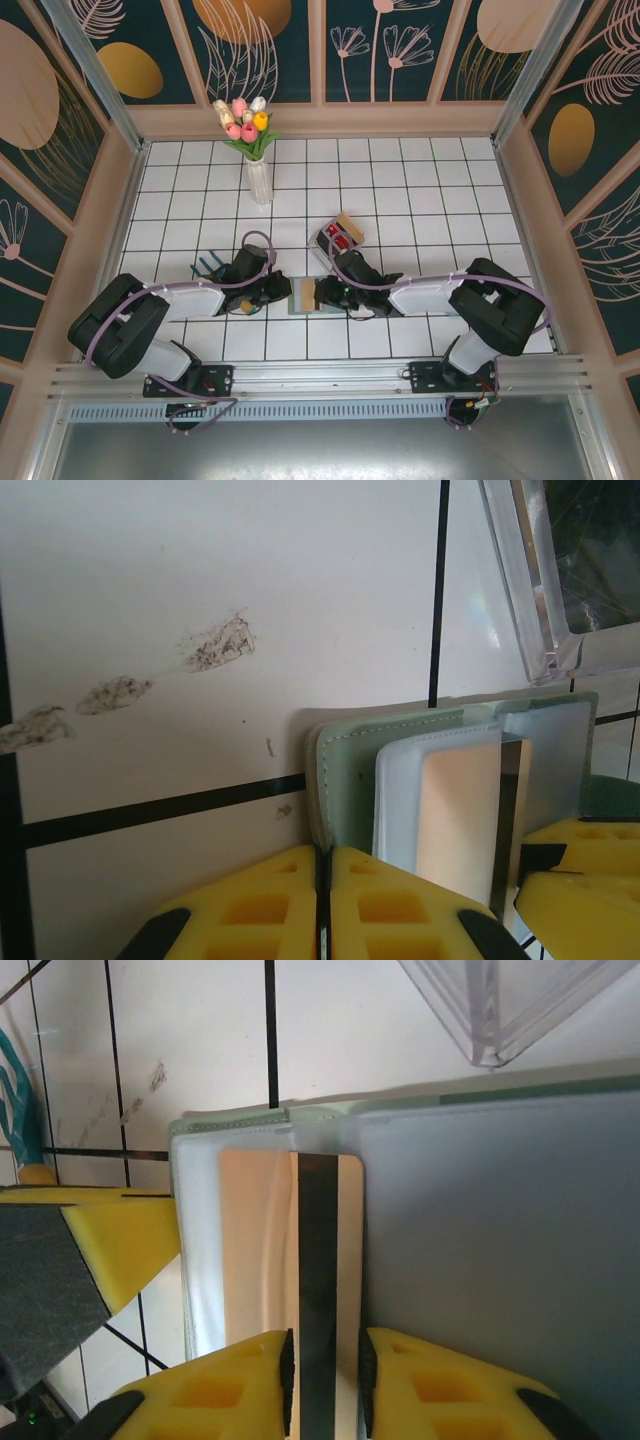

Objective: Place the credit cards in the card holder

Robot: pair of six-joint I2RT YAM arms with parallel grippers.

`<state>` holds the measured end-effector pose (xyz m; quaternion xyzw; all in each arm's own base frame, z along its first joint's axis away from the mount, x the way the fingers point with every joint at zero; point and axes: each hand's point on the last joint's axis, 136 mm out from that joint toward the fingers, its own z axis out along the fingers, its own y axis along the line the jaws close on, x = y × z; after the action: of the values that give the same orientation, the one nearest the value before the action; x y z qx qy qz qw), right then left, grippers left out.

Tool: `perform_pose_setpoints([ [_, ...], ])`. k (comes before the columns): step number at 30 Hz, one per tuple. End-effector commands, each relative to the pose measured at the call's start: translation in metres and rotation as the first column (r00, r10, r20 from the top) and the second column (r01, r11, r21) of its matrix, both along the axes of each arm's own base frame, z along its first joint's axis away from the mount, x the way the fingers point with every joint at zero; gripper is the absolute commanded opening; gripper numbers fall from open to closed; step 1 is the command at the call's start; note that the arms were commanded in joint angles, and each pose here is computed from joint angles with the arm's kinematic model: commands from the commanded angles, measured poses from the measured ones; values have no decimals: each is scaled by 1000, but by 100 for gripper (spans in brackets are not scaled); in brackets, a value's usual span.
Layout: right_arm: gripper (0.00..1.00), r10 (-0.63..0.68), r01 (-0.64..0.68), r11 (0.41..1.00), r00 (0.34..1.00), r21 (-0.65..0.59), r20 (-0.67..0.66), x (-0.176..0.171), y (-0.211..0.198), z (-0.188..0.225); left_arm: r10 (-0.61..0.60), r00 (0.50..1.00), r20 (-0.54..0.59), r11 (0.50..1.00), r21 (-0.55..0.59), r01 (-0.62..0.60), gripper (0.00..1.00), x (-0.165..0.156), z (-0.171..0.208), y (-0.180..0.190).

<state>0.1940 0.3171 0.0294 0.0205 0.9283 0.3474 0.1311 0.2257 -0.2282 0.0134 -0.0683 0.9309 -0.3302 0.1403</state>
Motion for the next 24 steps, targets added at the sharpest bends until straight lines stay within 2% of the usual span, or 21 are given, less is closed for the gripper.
perform_pose_setpoints([
  [1,29,2,-5,995,1000,-95,-27,-3,-11,-12,-3,999,-44,999,31,4,11,-12,-11,7],
  [5,29,-3,1,994,1000,-113,-17,-2,-16,-10,-3,999,-46,999,33,4,11,-13,-12,7],
  [9,17,38,-40,998,999,-48,-34,-5,-1,-9,-8,999,-47,1000,28,9,11,-13,-12,6],
  [13,13,86,-86,996,996,4,-29,-6,18,-4,-12,999,-51,1000,21,13,11,-13,-12,5],
  [19,12,103,-102,994,995,38,-7,2,36,3,-14,999,-52,1000,19,15,11,-13,-12,4],
  [24,14,96,-96,995,995,25,-8,3,35,2,-5,999,-47,1000,30,6,11,-12,-12,6],
])
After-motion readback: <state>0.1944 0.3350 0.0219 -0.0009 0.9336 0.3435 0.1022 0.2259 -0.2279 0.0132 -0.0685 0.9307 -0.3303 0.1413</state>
